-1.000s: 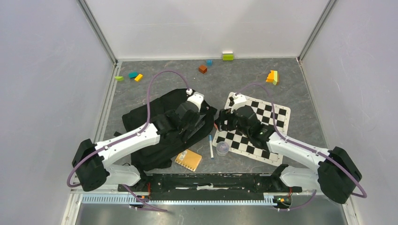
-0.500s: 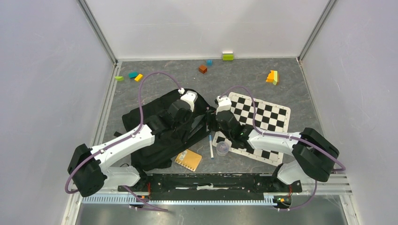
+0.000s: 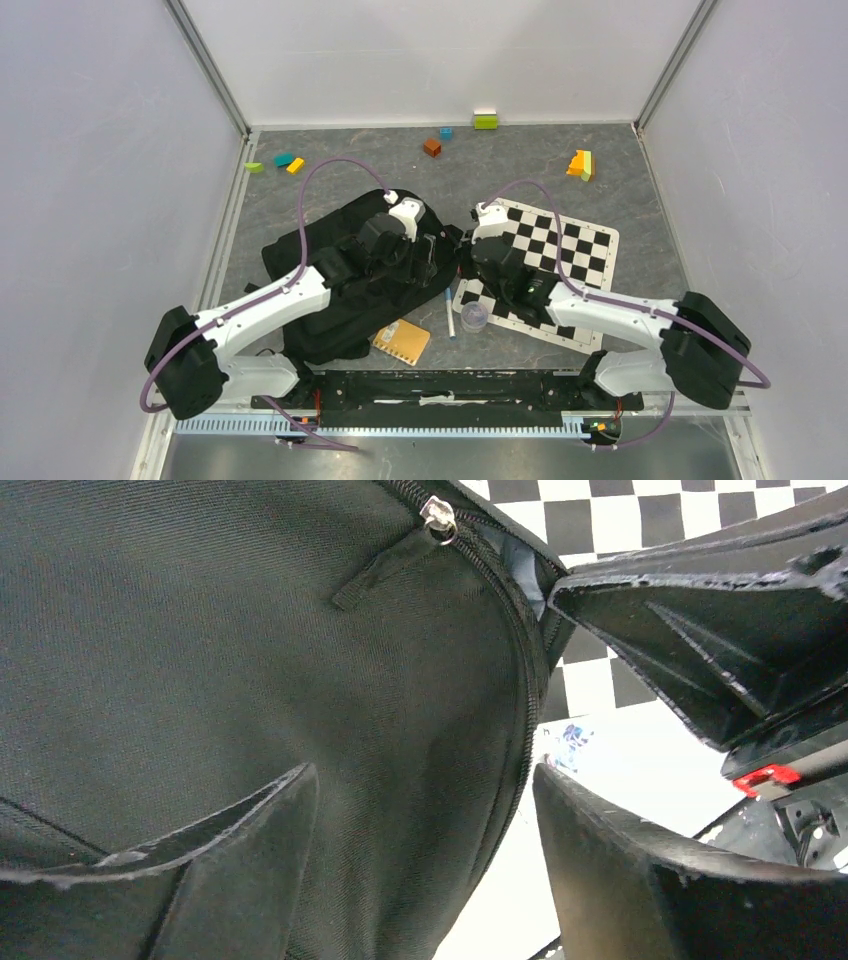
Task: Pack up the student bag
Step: Zip the student bag at the center of the board.
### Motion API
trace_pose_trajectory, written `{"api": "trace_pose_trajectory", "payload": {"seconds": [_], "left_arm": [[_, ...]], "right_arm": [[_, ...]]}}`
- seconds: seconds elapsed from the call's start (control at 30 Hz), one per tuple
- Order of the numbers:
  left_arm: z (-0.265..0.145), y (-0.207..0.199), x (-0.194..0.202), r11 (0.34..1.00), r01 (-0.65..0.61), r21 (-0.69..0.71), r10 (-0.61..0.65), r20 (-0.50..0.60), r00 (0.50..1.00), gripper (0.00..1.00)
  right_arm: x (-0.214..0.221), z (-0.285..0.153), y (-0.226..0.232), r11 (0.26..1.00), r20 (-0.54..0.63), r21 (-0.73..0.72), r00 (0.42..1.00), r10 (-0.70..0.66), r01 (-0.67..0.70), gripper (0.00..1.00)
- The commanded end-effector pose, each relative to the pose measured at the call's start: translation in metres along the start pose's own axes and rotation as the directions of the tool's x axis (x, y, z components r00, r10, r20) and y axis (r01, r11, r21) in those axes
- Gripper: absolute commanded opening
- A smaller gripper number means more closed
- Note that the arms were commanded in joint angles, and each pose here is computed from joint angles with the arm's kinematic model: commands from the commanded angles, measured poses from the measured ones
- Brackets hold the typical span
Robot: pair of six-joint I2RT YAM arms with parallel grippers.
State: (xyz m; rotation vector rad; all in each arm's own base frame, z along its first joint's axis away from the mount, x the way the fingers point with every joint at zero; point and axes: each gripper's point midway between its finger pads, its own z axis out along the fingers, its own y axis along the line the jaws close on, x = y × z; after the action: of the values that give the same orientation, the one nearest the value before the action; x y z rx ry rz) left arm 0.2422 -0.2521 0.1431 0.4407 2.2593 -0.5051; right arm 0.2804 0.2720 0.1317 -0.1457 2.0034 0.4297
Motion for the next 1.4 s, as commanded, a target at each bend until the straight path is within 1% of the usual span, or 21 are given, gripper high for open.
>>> {"api": "trace_pose_trajectory", "payload": {"seconds": [0.0, 0.07, 0.13, 0.17, 0.23, 0.3, 0.4, 0.43, 0.5, 0.53, 0.63, 0.7, 0.77, 0.83, 0.97, 1.0, 1.13, 1.2, 1.37], "left_arm": [[-0.016, -0.029, -0.031, 0.989, 0.052, 0.139, -0.064, 0.085, 0.994, 0.89], [-0.019, -0.035, -0.041, 0.983, 0.071, 0.172, -0.092, 0.117, 0.989, 0.91], [-0.013, -0.033, -0.04, 0.984, 0.082, 0.157, -0.101, 0.112, 0.989, 0.89], [-0.008, -0.029, -0.036, 0.986, 0.095, 0.134, -0.108, 0.095, 0.99, 0.88], [0.0, -0.024, -0.032, 0.988, 0.114, 0.105, -0.122, 0.075, 0.99, 0.87], [0.001, -0.02, -0.035, 0.986, 0.135, 0.094, -0.143, 0.087, 0.986, 0.88], [-0.006, -0.016, -0.051, 0.983, 0.161, 0.088, -0.172, 0.137, 0.975, 0.9], [-0.009, -0.014, -0.056, 0.983, 0.165, 0.086, -0.176, 0.154, 0.972, 0.91], [-0.014, -0.007, -0.062, 0.981, 0.18, 0.071, -0.19, 0.174, 0.966, 0.93], [-0.016, -0.001, -0.064, 0.979, 0.194, 0.059, -0.202, 0.181, 0.963, 0.95], [-0.019, 0.017, -0.064, 0.973, 0.227, 0.028, -0.229, 0.182, 0.956, 0.99], [-0.019, 0.029, -0.063, 0.968, 0.249, 0.008, -0.247, 0.174, 0.953, 1.0], [-0.02, 0.038, -0.064, 0.962, 0.272, -0.001, -0.268, 0.173, 0.948, 1.0], [-0.021, 0.045, -0.066, 0.956, 0.292, -0.003, -0.287, 0.178, 0.941, 1.0], [-0.022, 0.059, -0.068, 0.944, 0.329, -0.021, -0.32, 0.187, 0.929, 1.0], [-0.023, 0.063, -0.068, 0.94, 0.341, -0.024, -0.33, 0.191, 0.924, 1.0], [-0.028, 0.07, -0.064, 0.928, 0.371, -0.005, -0.362, 0.205, 0.909, 1.0], [-0.031, 0.074, -0.06, 0.926, 0.378, -0.01, -0.368, 0.206, 0.907, 1.0], [-0.041, 0.084, -0.053, 0.922, 0.385, -0.026, -0.371, 0.216, 0.903, 1.0]], "right_arm": [[-0.009, -0.015, -0.025, 0.997, 0.029, 0.078, 1.0, -0.009, 0.007, 0.0], [-0.004, -0.016, -0.027, 0.997, 0.008, 0.081, 1.0, -0.018, 0.017, 0.0], [0.0, -0.017, -0.029, 0.996, -0.009, 0.084, 0.999, -0.031, 0.031, 0.0], [-0.001, -0.017, -0.029, 0.996, -0.011, 0.082, 0.999, -0.036, 0.037, 0.04], [-0.007, -0.02, -0.024, 0.996, -0.008, 0.053, 0.998, -0.068, 0.068, 0.29], [-0.017, -0.023, -0.019, 0.994, 0.0, 0.029, 0.994, -0.109, 0.109, 0.47], [-0.039, -0.027, -0.002, 0.977, 0.026, -0.047, 0.978, -0.208, 0.209, 0.63], [-0.047, -0.028, 0.007, 0.965, 0.035, -0.087, 0.969, -0.243, 0.245, 0.66], [-0.055, -0.026, 0.017, 0.932, 0.031, -0.145, 0.943, -0.33, 0.331, 0.68], [-0.057, -0.023, 0.02, 0.919, 0.023, -0.163, 0.932, -0.361, 0.36, 0.69], [-0.068, -0.011, 0.032, 0.86, 0.028, -0.281, 0.9, -0.436, 0.425, 0.7], [-0.073, -0.005, 0.044, 0.791, 0.052, -0.382, 0.866, -0.497, 0.477, 0.71], [-0.076, 0.0, 0.061, 0.699, 0.089, -0.481, 0.823, -0.561, 0.528, 0.71], [-0.074, 0.008, 0.074, 0.615, 0.107, -0.549, 0.778, -0.62, 0.566, 0.72], [-0.06, 0.036, 0.081, 0.511, 0.059, -0.617, 0.683, -0.728, 0.598, 0.71], [-0.058, 0.041, 0.081, 0.495, 0.051, -0.622, 0.662, -0.748, 0.607, 0.71], [-0.045, 0.062, 0.07, 0.473, -0.013, -0.616, 0.593, -0.805, 0.629, 0.68], [-0.039, 0.066, 0.062, 0.468, -0.042, -0.61, 0.563, -0.825, 0.64, 0.67], [-0.02, 0.065, 0.038, 0.458, -0.123, -0.602, 0.491, -0.862, 0.654, 0.67]]}}
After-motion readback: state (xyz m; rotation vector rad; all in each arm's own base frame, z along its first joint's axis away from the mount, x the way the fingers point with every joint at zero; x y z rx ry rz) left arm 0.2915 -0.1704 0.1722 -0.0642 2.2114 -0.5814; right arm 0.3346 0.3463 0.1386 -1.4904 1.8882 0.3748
